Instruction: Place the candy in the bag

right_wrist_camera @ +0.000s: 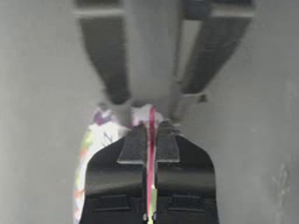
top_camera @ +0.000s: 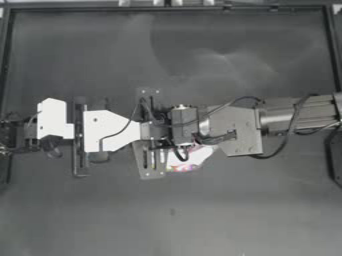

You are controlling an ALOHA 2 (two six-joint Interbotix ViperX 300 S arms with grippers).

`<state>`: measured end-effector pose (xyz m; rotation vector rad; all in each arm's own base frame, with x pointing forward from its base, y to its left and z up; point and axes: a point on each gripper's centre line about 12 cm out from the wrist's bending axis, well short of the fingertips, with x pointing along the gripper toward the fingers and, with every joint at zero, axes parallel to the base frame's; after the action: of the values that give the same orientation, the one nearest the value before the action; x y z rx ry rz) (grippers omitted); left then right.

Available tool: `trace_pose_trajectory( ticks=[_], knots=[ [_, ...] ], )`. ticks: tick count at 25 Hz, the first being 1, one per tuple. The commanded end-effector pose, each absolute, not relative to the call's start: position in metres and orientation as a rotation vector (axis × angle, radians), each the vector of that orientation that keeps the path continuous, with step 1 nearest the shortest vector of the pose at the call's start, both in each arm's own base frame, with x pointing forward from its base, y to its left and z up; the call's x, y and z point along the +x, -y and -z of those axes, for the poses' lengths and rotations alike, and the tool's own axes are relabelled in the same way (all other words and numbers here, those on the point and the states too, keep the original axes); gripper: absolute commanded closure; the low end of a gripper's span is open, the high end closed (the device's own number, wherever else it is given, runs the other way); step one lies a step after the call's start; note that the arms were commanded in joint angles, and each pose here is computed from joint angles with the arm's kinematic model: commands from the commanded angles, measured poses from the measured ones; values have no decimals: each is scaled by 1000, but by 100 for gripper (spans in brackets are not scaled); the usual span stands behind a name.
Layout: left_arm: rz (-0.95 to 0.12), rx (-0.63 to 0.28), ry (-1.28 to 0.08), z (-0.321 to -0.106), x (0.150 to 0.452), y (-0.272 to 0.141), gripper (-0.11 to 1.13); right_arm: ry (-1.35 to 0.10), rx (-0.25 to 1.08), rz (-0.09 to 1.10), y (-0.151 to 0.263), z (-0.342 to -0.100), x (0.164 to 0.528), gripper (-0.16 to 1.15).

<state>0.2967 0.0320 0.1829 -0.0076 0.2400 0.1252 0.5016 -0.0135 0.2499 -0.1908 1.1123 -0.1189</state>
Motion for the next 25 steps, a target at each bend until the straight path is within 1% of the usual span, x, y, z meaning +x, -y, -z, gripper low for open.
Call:
trace_pose_trajectory(
  ticks=[1,3,18,21,25],
  knots=[
    [-127,-5,-208,-193,301,-33,37,-1042,-187,123,13,-280,496,92],
    [-127,-5,-209,-193,301,-33,39,-1042,-189,122,13,-280,496,92],
    [-127,-5,-213,-192,304,-33,42,-1043,-187,123,13,-280,496,92],
    [-127,-5,-213,-192,304,-33,51,-1045,-187,123,13,-279,497,92],
    [-127,-4,-210,-193,302,-33,70,-1045,-187,123,13,-279,497,92]
  ],
)
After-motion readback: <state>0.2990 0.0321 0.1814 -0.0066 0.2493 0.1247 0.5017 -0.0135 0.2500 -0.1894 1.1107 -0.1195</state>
